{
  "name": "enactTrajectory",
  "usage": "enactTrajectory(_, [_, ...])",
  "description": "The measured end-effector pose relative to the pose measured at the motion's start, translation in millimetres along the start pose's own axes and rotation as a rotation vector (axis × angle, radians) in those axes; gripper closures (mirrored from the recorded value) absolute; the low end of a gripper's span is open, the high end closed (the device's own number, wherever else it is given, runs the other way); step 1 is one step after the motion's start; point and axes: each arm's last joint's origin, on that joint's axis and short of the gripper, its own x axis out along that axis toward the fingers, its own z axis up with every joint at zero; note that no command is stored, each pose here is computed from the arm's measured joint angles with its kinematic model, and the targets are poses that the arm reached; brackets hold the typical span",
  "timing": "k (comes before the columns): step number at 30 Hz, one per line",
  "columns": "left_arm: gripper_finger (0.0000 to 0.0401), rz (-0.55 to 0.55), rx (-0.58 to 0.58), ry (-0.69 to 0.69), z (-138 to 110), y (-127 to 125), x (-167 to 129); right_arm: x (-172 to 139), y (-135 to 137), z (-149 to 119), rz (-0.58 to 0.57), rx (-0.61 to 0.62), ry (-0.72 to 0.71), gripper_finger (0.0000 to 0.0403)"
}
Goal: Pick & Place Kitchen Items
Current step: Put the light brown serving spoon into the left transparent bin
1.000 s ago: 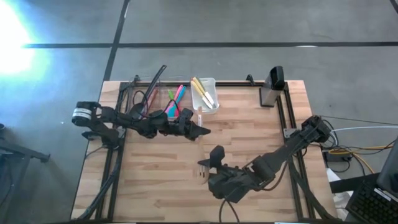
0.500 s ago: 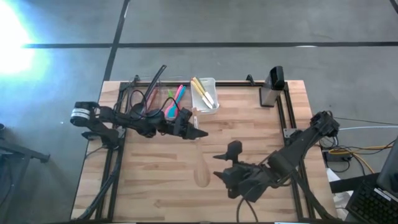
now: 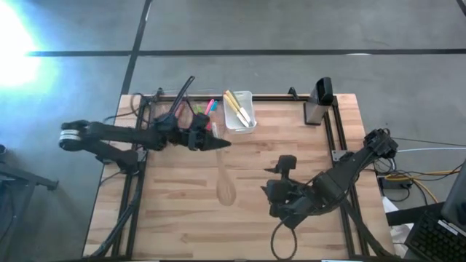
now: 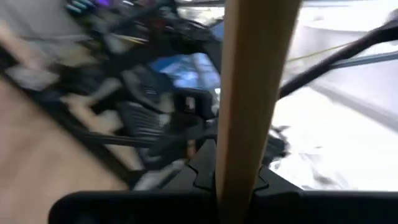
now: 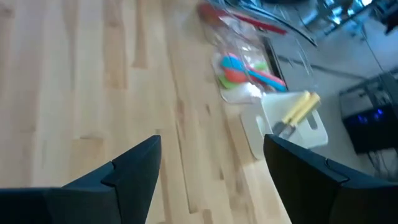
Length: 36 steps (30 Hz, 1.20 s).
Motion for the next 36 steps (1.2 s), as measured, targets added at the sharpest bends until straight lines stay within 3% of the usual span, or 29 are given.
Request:
enactTrajectory(3, [0.0384, 0.191, 0.108, -0.022, 9, -11, -19, 6, -2, -3, -0.022, 0.015, 0.024, 0.0135])
enactTrajectory(11, [0.0384, 0.902, 0.490, -0.194, 37, -50, -73, 22, -12, -14, -0.086, 0.081, 0.082, 0.0145])
enactTrajectory(20, [0.0384, 1.408, 0.778, -0.334, 61, -75, -91, 29, -23, -15, -0.120, 0.136, 0.112, 0.0145])
enactTrajectory(26, [0.0384, 1.574, 0.794, -0.267, 78, -66, -91, 33, -27, -14, -0.132, 0.148, 0.119, 0.0148])
enactTrajectory(36, [0.0384, 1.707, 0.709, -0.089, 107, -25, -93, 37, -29, -15, -0.145, 0.167, 0.130, 0.0152])
